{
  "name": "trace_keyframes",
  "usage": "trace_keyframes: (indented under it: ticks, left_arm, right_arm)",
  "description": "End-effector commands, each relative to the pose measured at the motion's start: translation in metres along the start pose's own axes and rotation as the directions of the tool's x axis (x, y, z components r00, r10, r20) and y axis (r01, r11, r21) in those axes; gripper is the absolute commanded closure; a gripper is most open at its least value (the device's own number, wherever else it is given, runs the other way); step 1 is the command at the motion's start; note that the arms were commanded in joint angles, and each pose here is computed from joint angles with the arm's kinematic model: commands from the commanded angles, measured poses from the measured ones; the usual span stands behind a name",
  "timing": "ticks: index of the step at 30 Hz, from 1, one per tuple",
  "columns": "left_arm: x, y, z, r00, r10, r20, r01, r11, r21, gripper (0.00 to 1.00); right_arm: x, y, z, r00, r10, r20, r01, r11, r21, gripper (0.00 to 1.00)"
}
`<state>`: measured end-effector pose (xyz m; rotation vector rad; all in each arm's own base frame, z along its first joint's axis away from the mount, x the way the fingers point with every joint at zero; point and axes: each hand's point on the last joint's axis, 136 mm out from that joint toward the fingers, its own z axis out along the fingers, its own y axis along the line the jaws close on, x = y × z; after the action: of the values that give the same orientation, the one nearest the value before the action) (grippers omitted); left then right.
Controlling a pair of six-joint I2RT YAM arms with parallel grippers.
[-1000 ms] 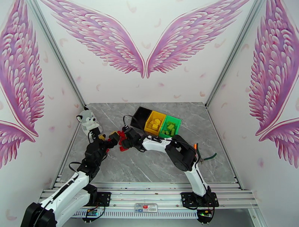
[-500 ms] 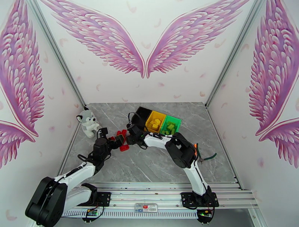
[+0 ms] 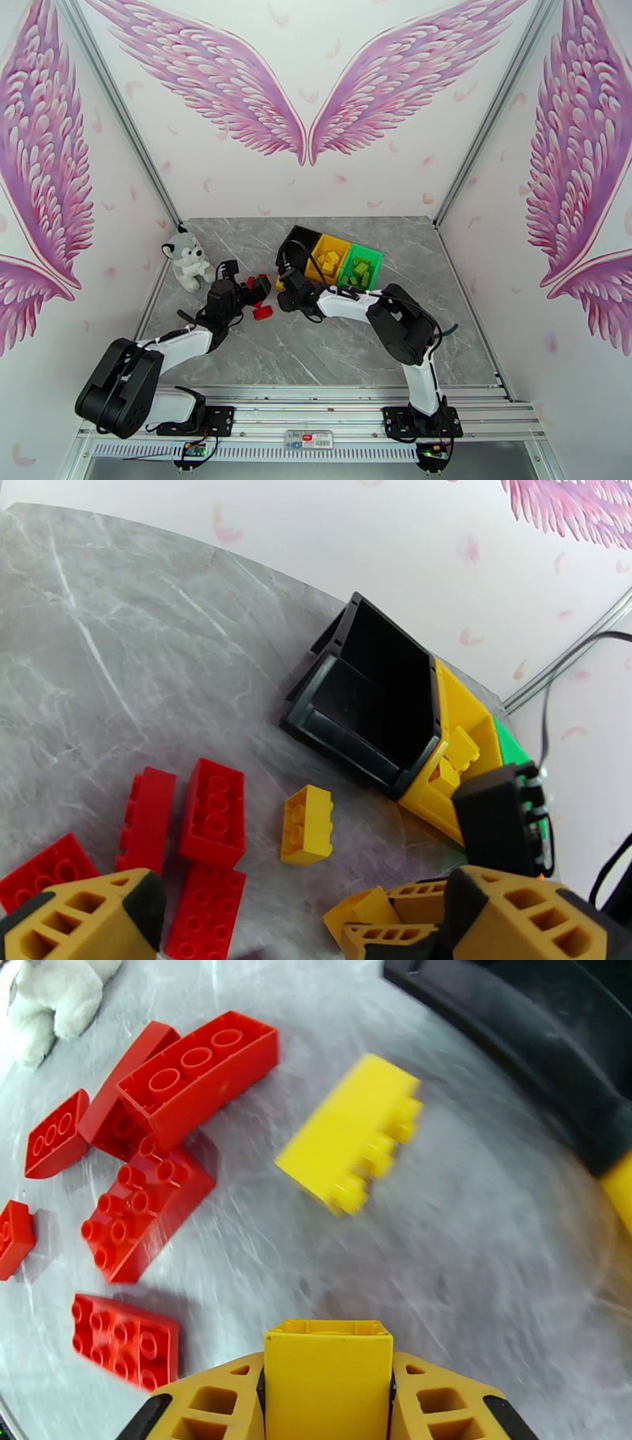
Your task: Sort the legos into containers by color
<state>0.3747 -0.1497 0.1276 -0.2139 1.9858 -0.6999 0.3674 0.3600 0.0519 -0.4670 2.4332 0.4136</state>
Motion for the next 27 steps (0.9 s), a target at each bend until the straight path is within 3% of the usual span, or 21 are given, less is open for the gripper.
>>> trace_keyframes:
  ticks: [1, 10, 16, 23, 27]
  left_arm:
    - [-0.008, -0.031, 0.016, 1.0, 0.015, 0.007, -0.015, 0.995, 0.097, 0.01]
    - [0.005, -0.07, 0.05, 0.998, 0.063, -0.032, -0.057, 0.985, 0.164, 0.01]
    - [0.002, -0.089, 0.066, 0.996, 0.08, -0.028, -0.073, 0.978, 0.197, 0.01]
    - [-0.005, -0.1, 0.08, 0.997, 0.071, -0.004, -0.068, 0.973, 0.222, 0.01]
    - [-0.006, -0.102, 0.085, 0.998, 0.063, -0.001, -0.061, 0.971, 0.231, 0.01]
  right_arm:
    - [-0.025, -0.025, -0.023, 0.992, 0.088, 0.085, -0.09, 0.996, 0.017, 0.69]
    - [-0.065, -0.107, -0.057, 0.95, 0.207, 0.233, -0.251, 0.952, 0.175, 0.68]
    - [-0.105, -0.145, -0.059, 0.928, 0.227, 0.295, -0.308, 0.914, 0.265, 0.68]
    - [-0.132, -0.176, -0.052, 0.922, 0.243, 0.302, -0.338, 0.886, 0.319, 0.57]
    - [-0.141, -0.182, -0.052, 0.927, 0.233, 0.295, -0.329, 0.881, 0.339, 0.47]
